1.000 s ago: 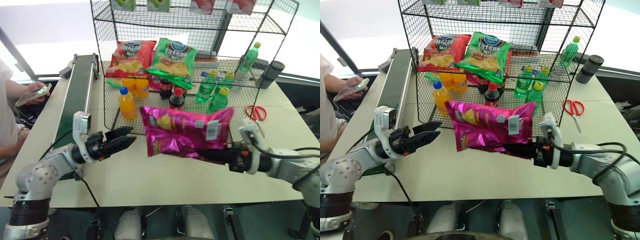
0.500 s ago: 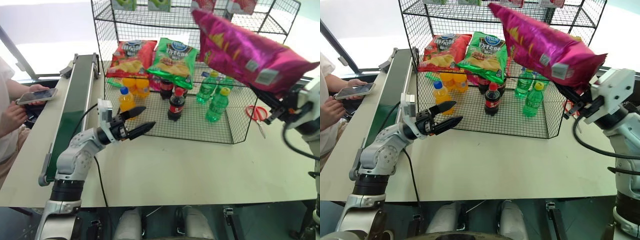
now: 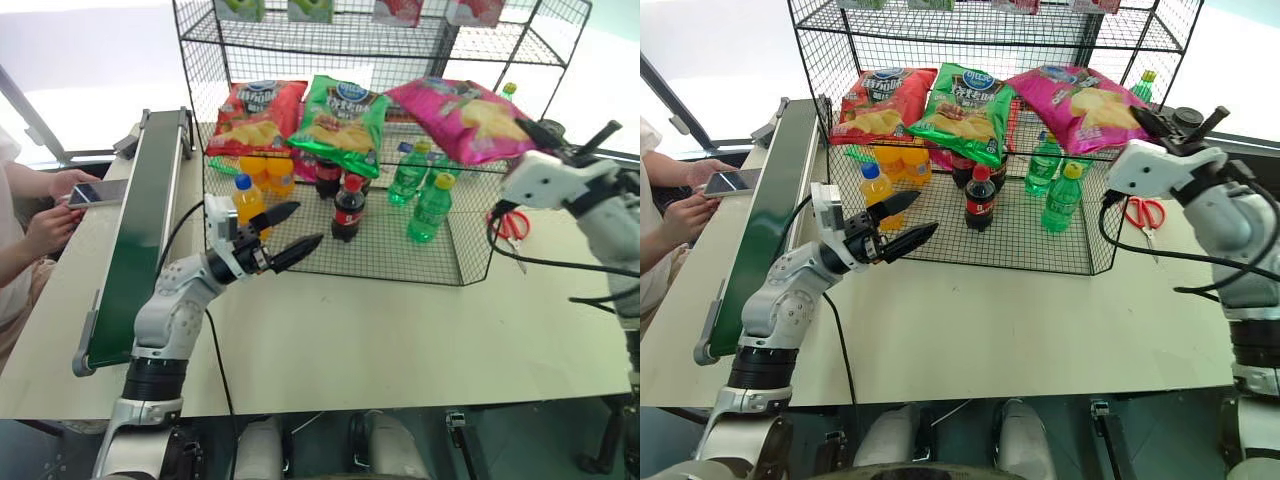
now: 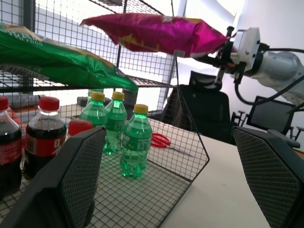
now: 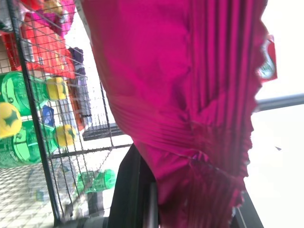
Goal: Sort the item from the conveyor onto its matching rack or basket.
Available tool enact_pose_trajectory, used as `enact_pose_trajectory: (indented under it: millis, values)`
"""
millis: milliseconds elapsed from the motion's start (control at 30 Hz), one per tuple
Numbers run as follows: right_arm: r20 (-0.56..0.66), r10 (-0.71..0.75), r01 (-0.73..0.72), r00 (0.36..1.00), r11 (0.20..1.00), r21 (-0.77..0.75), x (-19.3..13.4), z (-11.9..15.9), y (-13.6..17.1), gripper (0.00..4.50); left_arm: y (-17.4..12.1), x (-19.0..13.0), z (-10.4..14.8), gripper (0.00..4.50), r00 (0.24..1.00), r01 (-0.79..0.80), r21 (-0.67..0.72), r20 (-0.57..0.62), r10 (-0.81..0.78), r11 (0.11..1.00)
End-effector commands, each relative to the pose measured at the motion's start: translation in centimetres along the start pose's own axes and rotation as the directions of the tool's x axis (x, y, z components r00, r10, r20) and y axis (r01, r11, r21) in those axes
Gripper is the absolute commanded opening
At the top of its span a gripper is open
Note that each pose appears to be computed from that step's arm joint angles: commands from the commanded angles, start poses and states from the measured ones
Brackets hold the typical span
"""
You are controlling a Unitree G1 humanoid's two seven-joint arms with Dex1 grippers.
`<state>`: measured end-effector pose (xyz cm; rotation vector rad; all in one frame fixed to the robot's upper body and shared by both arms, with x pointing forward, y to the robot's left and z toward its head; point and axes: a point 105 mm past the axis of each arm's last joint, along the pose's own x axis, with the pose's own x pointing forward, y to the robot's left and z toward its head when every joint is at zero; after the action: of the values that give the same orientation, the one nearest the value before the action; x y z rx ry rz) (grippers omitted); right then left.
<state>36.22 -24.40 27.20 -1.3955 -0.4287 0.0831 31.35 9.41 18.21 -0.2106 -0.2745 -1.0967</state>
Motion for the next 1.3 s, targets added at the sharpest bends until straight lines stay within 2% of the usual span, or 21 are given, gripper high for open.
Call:
enact_pose_trajectory:
  millis: [33, 367, 567, 800, 867, 933, 1067, 1267, 1300]
  values:
    - [-0.049, -0.083, 0.084, 0.995, 0.996, 0.021, 1.4, -0.5, -1.4, 0.09, -0.5, 0.2, 0.7, 4.50, 1.000, 0.001, 0.045, 0.019, -0.002, 0.999]
    - [-0.197, -0.047, 0.065, 0.979, 0.994, 0.087, 2.8, -3.0, -0.2, 0.09, -1.1, 0.4, 0.5, 4.50, 1.000, -0.017, 0.064, 0.018, 0.016, 0.998]
    - [-0.210, -0.019, 0.049, 0.977, 0.989, 0.138, 3.0, -3.2, 0.4, 0.09, -1.1, 0.4, 0.2, 4.50, 1.000, -0.021, 0.074, 0.008, 0.020, 0.997]
    - [-0.155, 0.020, 0.029, 0.988, 0.952, 0.306, 3.5, -2.2, -0.4, 3.53, -1.3, 0.5, 0.0, 4.50, 1.000, -0.021, 0.077, 0.004, 0.020, 0.997]
    - [-0.126, 0.068, -0.015, 0.990, 0.923, 0.383, 3.5, -1.8, -0.4, 4.48, -1.2, 0.5, 0.0, 4.50, 1.000, -0.024, 0.079, 0.001, 0.024, 0.997]
    - [-0.103, 0.104, -0.060, 0.989, 0.930, 0.362, 3.4, -1.6, -0.6, 4.48, -1.2, 0.5, -0.1, 4.50, 1.000, -0.029, 0.078, 0.003, 0.028, 0.997]
    - [-0.023, 0.161, -0.123, 0.987, 0.832, 0.542, 3.3, -0.6, -0.1, 4.48, -1.4, 0.5, -0.5, 4.50, 1.000, -0.025, 0.080, -0.010, 0.026, 0.996]
    - [0.082, 0.158, -0.172, 0.984, 0.715, 0.678, 3.2, 1.3, 0.2, 4.48, -1.5, 0.6, -0.7, 4.50, 1.000, -0.022, 0.087, -0.017, 0.024, 0.996]
    - [0.088, 0.148, -0.168, 0.985, 0.721, 0.672, 3.1, 1.4, 0.1, 4.48, -1.5, 0.6, -0.7, 4.50, 1.000, -0.022, 0.091, -0.020, 0.024, 0.996]
